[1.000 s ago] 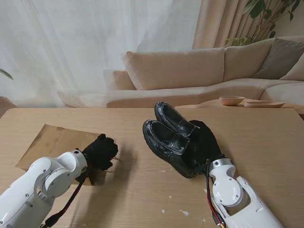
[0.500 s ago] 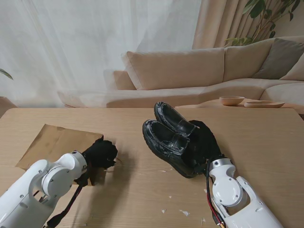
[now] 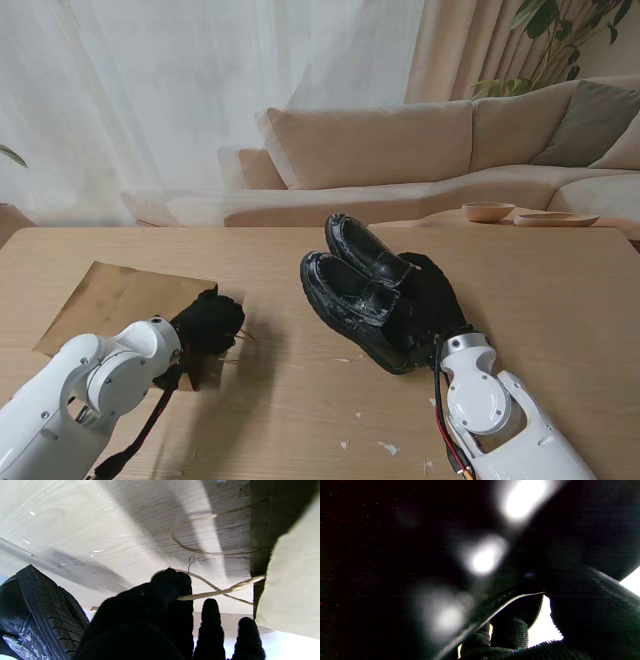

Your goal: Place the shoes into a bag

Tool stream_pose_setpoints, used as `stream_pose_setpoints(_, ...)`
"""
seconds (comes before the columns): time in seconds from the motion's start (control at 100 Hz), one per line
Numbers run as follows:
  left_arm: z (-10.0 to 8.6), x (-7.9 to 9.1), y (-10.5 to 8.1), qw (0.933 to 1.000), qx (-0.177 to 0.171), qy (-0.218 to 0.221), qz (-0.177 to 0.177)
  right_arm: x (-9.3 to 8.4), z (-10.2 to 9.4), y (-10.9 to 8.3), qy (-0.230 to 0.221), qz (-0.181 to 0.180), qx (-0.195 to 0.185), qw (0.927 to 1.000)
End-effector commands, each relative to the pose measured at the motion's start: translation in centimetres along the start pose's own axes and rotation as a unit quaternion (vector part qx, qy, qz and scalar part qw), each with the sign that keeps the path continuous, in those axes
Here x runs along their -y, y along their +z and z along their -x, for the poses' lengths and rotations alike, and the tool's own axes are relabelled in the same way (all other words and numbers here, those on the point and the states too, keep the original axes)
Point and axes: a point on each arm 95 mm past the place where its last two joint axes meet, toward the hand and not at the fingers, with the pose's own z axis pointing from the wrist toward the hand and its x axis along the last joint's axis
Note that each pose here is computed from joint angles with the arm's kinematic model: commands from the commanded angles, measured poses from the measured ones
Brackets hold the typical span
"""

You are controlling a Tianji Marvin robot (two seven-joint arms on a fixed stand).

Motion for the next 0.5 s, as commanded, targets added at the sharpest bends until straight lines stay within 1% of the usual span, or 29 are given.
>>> stream_pose_setpoints(0.0, -0.1, 0.1, -0.2, 1.0000, -0.002, 0.001, 0.003, -0.2, -1.4, 0.4, 0.008, 0.000, -0.019, 0.9998)
stream_pose_setpoints(0.09, 0.0, 0.2, -0.3, 1.0000, -0.006, 0.007, 0.001, -0.2, -1.5, 0.1, 0.002, -0.013, -0.020, 0.9997)
stream_pose_setpoints(0.28, -0.1, 0.4, -0.8, 0.9998, -0.017, 0.003, -0.006, -0.3, -1.8, -0.7, -0.018, -0.039, -0.027, 0.9987)
stream_pose_setpoints(0.38, 0.0, 0.5, -1.0, 0.9998, -0.019, -0.001, -0.005, -0.2, -1.9, -0.9, -0.023, -0.040, -0.030, 0.9985)
stream_pose_setpoints(0.49, 0.1, 0.4, -1.1, 0.9998, -0.017, 0.008, -0.001, -0.2, -2.0, -0.9, -0.018, -0.036, -0.029, 0.9988)
